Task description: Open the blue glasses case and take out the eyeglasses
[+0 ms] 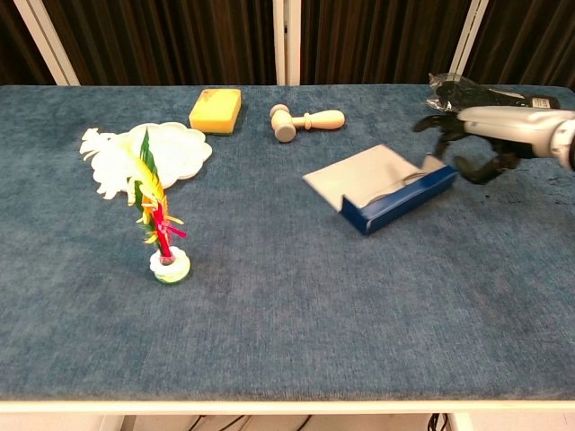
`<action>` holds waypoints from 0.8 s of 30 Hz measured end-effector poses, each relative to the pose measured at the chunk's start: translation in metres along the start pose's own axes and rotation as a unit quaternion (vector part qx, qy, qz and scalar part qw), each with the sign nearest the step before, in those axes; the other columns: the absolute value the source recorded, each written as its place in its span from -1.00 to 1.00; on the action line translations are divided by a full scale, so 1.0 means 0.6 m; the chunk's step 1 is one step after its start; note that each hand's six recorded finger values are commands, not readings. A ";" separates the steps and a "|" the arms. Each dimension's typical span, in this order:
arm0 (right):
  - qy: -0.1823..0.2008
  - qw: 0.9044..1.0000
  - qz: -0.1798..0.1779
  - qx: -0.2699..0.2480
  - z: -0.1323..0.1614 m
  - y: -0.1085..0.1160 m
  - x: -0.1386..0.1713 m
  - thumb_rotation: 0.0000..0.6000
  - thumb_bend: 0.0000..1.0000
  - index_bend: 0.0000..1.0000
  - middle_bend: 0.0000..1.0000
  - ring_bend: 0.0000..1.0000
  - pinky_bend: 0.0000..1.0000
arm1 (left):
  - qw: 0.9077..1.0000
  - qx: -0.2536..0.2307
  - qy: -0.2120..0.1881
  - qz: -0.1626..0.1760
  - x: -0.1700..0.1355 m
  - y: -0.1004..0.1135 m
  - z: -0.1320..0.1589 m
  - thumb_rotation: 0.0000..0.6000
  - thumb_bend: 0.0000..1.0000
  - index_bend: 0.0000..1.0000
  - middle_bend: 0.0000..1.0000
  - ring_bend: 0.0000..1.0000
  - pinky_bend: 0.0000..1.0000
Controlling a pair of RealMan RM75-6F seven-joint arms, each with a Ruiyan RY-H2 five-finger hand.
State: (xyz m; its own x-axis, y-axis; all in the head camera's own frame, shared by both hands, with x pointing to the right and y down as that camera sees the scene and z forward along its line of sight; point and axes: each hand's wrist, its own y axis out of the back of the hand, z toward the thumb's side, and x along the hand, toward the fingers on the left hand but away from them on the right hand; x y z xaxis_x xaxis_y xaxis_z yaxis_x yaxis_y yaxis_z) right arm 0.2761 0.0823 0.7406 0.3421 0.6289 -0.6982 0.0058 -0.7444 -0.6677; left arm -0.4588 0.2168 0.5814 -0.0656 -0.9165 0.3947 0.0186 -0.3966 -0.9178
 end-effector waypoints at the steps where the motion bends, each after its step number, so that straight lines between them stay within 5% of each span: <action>1: 0.012 1.000 0.001 0.001 0.019 -0.001 -0.009 1.00 0.36 -1.00 -0.42 -1.00 -1.00 | 1.000 0.000 0.001 0.000 0.000 0.000 -0.001 1.00 -0.87 -0.31 -0.43 -0.61 -0.86; 6: 0.060 0.998 0.002 0.011 0.095 -0.006 -0.039 1.00 0.29 -1.00 -0.45 -1.00 -1.00 | 1.000 0.001 0.002 -0.001 0.000 0.002 -0.002 1.00 -0.87 -0.31 -0.43 -0.61 -0.86; 12: 0.105 0.994 -0.026 0.033 0.157 0.002 -0.044 1.00 -0.35 -1.00 -0.70 -1.00 -1.00 | 1.000 0.002 0.002 0.001 -0.001 0.004 -0.001 1.00 -0.87 -0.31 -0.43 -0.61 -0.86; 17: 0.176 0.981 -0.053 0.054 0.222 0.000 -0.006 1.00 -0.38 -1.00 -0.58 -1.00 -1.00 | 1.000 0.002 0.001 0.001 0.000 0.004 0.000 1.00 -0.87 -0.31 -0.43 -0.61 -0.86; 24: 0.257 0.962 -0.014 0.088 0.286 -0.056 0.046 1.00 -0.32 -1.00 -0.50 -1.00 -1.00 | 1.000 0.001 -0.001 0.002 -0.001 0.004 0.002 1.00 -0.87 -0.31 -0.43 -0.61 -0.86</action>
State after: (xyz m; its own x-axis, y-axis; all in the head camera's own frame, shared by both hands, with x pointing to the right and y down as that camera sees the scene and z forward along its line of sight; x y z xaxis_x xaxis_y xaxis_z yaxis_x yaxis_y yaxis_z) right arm 0.1240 0.1630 0.6996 0.7643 0.4202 -0.4891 -0.1217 -0.6508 -0.7494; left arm -0.4575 0.2162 0.5789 -0.0636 -0.9182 0.3909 0.0206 -0.3928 -0.9194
